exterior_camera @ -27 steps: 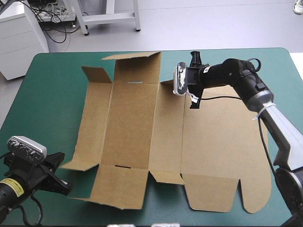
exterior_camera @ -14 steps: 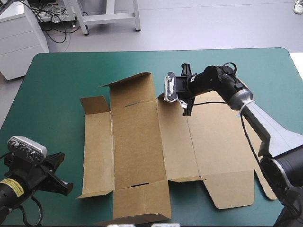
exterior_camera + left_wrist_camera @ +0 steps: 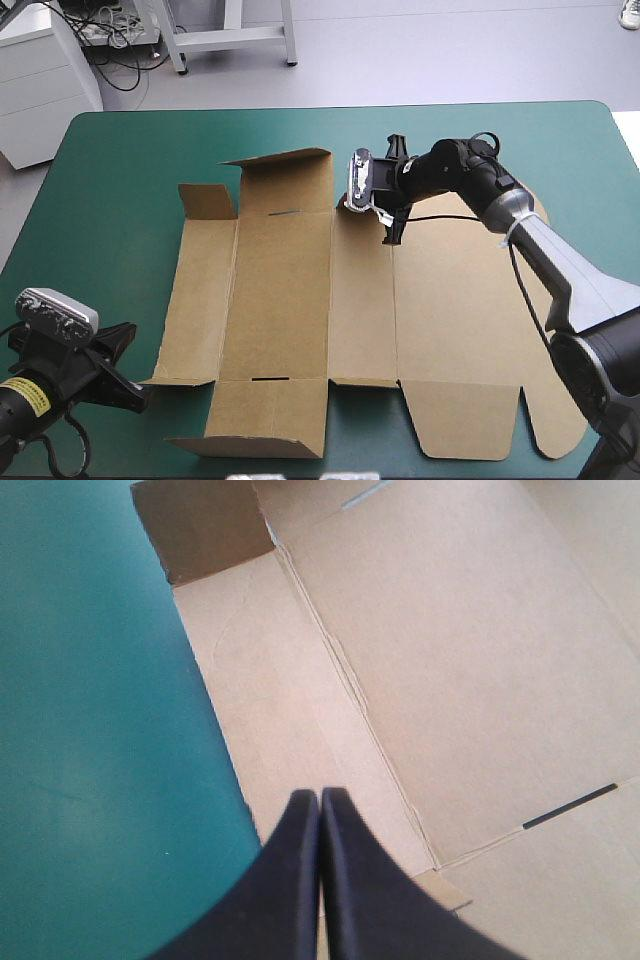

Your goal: Fold the box

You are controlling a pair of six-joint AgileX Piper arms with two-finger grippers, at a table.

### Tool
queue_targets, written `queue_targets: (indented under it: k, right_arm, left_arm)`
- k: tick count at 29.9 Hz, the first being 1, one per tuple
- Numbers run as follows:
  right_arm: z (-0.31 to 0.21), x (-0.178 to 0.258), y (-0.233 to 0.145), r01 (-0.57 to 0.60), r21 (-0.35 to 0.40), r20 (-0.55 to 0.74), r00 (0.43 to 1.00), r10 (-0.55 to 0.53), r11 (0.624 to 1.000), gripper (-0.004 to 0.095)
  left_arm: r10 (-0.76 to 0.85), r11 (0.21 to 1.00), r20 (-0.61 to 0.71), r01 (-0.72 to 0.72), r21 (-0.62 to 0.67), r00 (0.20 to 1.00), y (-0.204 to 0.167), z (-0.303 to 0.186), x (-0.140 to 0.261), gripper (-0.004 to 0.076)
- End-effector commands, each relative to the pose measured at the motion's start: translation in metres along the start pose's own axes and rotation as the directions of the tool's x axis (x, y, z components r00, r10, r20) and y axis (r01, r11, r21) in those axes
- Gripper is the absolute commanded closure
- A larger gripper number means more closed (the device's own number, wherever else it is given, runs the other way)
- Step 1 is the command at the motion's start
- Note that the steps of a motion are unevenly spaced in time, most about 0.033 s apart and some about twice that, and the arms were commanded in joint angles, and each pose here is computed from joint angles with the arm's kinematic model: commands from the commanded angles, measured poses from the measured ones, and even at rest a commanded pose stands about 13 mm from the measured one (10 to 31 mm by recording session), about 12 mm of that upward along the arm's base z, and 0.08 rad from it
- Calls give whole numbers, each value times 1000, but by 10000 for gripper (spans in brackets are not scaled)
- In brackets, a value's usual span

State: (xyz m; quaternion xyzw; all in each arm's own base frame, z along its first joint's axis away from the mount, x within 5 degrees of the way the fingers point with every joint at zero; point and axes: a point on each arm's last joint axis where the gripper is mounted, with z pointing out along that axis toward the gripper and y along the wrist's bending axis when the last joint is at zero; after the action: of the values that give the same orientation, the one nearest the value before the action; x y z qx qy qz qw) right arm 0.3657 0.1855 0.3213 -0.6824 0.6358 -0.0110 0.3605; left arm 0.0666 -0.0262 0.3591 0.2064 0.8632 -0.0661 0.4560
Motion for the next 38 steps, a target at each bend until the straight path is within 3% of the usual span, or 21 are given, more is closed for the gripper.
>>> queue_targets:
  k: [1,4,6,9,12,17,22,26,32,38]
  right_arm:
    - [-31,-12,-11,-4,95,42,999,0,995,551]
    - [-31,-12,-11,-63,96,39,997,59,993,250]
    - [-33,-10,-13,-107,114,22,994,105,988,116]
    - [-42,-9,-14,-168,145,-1,986,170,975,78]
    - [-59,-8,-14,-221,184,-23,973,229,958,137]
    - [-94,-11,-10,-281,227,-36,954,296,933,354]
    - [-131,-15,-3,-445,255,22,891,454,859,678]
    - [-151,-12,3,-570,266,32,811,584,777,931]
    - [-181,8,4,-731,379,60,631,773,568,926]
    - [-214,24,12,-758,432,65,567,821,489,926]
  left_arm:
    - [-7,1000,89,7,4,996,0,-7,-12,756]
    - [-9,1000,89,9,4,996,0,-7,-12,756]
    - [-9,1000,89,9,4,996,0,-7,-12,756]
    - [-9,1000,89,9,4,996,0,-7,-12,756]
    - [-9,1000,89,9,4,996,0,-7,-12,756]
    - [-9,1000,90,9,4,996,0,-7,-13,756]
    - [-9,1000,90,9,4,996,0,-7,-13,756]
    - [-12,1000,90,11,8,996,0,-7,-13,756]
    - [-9,1000,90,9,4,996,0,-7,-13,756]
    - [0,1000,89,1,-9,996,2,-7,-12,756]
